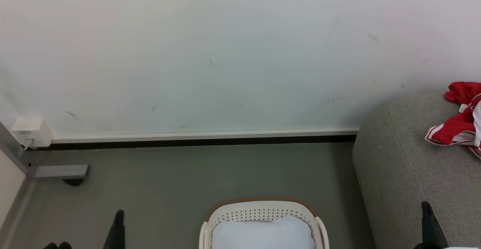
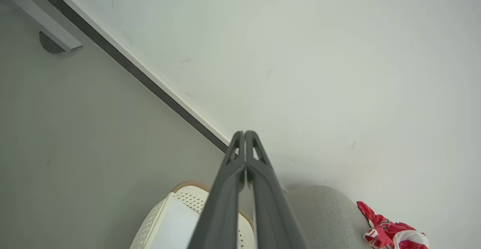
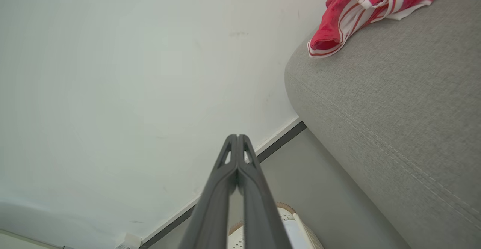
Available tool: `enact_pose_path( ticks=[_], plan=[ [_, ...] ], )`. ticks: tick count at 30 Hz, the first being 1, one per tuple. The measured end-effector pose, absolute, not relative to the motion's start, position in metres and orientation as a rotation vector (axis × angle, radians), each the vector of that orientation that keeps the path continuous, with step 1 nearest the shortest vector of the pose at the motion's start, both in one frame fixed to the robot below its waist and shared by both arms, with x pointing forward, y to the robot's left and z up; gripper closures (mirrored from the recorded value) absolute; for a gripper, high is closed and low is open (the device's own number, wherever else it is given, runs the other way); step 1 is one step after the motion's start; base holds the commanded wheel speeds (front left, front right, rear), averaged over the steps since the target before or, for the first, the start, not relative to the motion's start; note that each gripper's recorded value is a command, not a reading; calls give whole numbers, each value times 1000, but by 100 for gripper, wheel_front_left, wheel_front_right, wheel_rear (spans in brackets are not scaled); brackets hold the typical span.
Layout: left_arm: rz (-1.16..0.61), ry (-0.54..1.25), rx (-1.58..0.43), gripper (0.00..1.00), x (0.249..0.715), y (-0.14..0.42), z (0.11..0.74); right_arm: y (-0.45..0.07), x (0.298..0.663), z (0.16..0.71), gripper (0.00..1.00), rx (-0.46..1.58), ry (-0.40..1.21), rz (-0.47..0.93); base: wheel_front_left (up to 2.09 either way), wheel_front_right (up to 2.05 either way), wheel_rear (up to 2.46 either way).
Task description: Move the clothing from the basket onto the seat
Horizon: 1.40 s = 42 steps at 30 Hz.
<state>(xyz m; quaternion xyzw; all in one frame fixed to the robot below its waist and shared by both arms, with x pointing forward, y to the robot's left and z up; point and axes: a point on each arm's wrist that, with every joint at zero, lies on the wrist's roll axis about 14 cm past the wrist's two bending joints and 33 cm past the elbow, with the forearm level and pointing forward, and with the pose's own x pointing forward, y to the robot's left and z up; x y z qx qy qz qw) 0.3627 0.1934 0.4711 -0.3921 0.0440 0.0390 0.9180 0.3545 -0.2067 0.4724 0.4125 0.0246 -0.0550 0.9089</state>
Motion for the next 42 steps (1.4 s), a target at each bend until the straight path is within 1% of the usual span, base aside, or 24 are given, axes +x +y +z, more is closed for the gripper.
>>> enact_pose_path(
  ticks=[18,42],
  plan=[
    [82,81,-1033,100,370,195,477,-206,364,479,100,1055,42,-103,0,0,0],
    [60,58,-1269,100,378,196,487,-204,373,488,100,1287,29,-76,0,0,0]
  ],
)
